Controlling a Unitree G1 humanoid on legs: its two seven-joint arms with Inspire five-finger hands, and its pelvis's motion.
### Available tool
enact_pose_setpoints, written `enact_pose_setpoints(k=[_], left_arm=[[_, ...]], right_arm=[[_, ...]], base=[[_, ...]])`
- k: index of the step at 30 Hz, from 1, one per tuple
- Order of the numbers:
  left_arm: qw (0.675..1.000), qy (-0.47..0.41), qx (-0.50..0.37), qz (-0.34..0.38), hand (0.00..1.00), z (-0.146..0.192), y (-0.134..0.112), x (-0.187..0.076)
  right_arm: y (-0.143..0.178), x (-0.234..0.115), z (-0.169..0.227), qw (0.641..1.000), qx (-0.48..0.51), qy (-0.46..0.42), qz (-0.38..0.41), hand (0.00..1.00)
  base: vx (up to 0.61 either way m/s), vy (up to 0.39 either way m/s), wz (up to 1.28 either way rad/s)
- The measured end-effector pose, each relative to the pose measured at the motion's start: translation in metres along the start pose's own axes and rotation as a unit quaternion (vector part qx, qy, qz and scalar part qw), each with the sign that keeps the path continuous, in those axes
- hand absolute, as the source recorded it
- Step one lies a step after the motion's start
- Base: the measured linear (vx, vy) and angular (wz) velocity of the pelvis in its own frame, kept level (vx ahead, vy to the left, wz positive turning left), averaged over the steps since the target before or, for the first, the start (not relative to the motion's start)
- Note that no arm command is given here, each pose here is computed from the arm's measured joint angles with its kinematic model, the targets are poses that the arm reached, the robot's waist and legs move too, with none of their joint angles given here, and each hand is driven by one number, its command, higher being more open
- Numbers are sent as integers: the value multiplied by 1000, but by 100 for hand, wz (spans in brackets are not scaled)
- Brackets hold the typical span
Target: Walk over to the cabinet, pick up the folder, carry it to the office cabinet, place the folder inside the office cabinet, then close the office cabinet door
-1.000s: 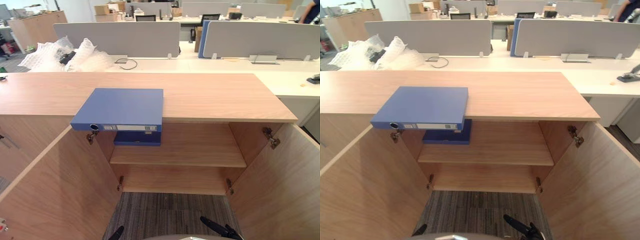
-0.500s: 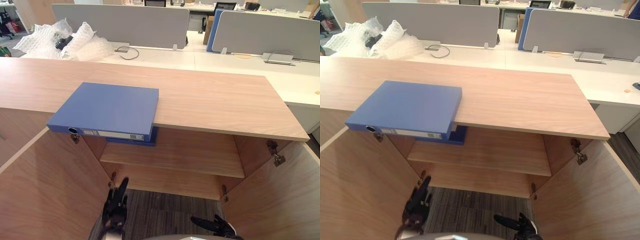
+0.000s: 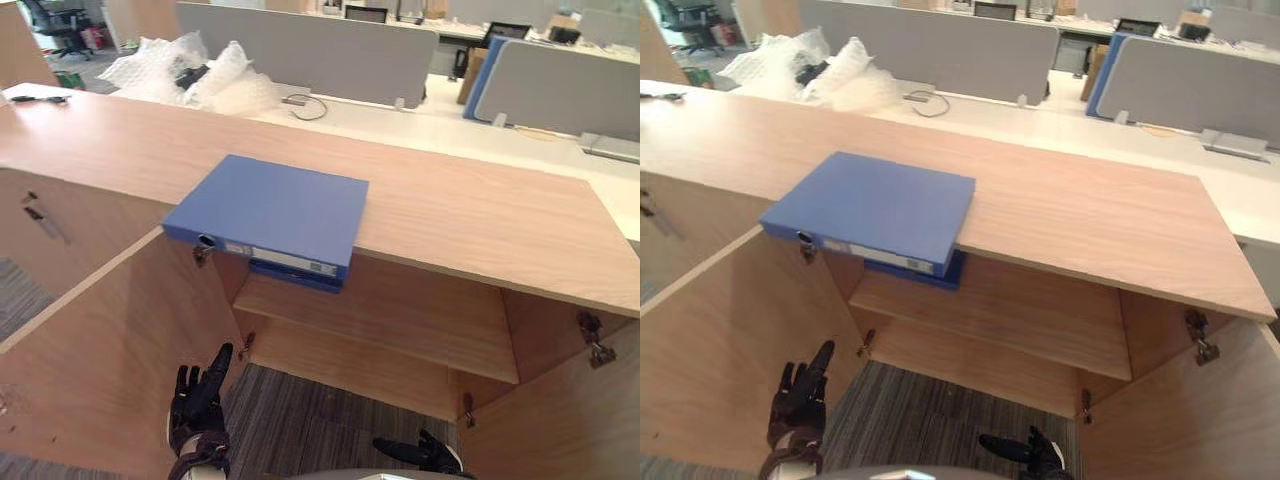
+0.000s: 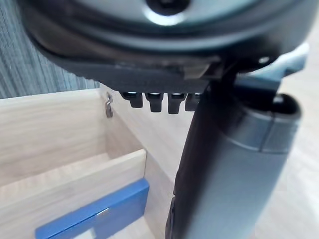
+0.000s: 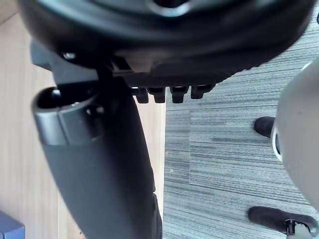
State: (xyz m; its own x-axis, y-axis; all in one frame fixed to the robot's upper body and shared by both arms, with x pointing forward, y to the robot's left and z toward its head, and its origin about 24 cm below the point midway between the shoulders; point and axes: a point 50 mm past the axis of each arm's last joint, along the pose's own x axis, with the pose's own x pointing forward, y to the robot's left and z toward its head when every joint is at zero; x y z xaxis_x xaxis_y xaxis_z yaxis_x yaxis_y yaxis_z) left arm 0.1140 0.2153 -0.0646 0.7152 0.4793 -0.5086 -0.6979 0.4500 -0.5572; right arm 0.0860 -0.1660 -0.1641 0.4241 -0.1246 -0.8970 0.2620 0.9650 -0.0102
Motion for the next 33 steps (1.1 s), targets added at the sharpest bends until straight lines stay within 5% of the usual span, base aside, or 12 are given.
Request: enact_pose_setpoints(k=[8,14,21,23,28,33], left_arm=[[995,-62,79,12,100,25,-4,-4],[950,-233,206,-3,100,81,-45,-21],[812,-463,349,68,100,133,-84,-51],[748,-536,389,45,100,143,-109,-58],[624,-606,493,-13,100,141,-140,-62],[546,-635,547,-18,100,142,-145,-64]], right_arm=[[9,0,-1,1000,-4,4,7,100],[14,-2,-2,1000,-7,0,5,100],[14,-3,-5,999,-48,1,-7,100],[16,-2,-5,998,-68,3,-2,100],[26,4,0,994,-107,13,18,100],[20,6,1,991,-131,16,17,100]], base=[[-56,-1,13],[-4,9,4],[28,45,5],[17,44,4],[29,-9,-3],[2,-17,-8]])
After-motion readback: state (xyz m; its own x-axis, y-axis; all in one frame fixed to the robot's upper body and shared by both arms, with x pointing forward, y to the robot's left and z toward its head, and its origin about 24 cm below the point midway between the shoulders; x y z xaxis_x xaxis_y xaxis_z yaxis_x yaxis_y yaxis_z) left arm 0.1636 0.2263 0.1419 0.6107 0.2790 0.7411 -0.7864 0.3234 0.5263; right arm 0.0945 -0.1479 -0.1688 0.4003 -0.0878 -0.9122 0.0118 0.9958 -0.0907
